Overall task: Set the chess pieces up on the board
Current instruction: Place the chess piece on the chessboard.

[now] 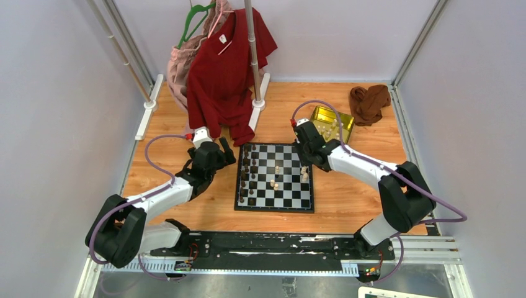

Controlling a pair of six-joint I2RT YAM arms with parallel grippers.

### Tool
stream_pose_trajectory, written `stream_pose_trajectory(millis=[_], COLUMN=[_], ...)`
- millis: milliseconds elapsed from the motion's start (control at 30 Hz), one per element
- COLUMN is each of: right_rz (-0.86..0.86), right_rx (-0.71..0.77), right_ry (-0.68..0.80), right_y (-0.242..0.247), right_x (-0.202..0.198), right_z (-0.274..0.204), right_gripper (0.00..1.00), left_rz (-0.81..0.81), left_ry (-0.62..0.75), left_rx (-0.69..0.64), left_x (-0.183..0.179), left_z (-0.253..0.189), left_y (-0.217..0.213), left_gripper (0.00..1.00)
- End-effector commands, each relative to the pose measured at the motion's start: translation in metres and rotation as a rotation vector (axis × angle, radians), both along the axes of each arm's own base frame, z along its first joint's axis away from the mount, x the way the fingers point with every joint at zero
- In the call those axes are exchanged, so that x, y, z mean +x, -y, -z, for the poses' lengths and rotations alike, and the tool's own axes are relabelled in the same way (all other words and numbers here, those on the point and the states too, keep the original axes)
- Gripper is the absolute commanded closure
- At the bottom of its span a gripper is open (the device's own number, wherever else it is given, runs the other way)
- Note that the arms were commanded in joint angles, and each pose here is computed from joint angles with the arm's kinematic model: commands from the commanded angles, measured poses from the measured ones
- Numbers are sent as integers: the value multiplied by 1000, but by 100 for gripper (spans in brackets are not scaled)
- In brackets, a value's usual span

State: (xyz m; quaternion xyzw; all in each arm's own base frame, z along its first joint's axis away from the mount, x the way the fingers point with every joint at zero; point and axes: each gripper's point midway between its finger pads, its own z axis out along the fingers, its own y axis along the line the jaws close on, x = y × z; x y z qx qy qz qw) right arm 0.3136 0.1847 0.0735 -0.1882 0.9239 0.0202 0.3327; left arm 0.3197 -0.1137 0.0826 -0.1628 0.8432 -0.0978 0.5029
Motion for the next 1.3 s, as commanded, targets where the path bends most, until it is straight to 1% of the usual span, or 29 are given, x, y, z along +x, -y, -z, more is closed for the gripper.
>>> stream_pose_trajectory(millis=[0,400,733,900,1067,1100,1133,1267], right_rz=[40,41,43,41,35,34,34,26], right_rx=[7,15,17,19,23,27,29,40], right_ry=[11,-9,-22,-19,-10,-3,1,23], right_y=[9,8,7,6,4,4,4,1], right_x=[2,6,9,10,13,14,14,17], right_z=[-1,9,14,13,8,6,3,-9], right_gripper=[100,100,98,90,73,67,64,62], left_rz=[-16,-15,-14,-14,-12,-12,-12,-12], left_ry=[16,18,20,22,21,22,22,21], left_rx=[-2,0,2,0,-1,-1,-2,-3], left_x=[3,4,5,6,5,5,5,4], left_z=[1,0,-1,-1,-1,-1,-1,-1], left_y=[-4,-3,-3,-2,-2,-2,-2,-2], left_gripper=[0,0,0,0,0,0,0,0])
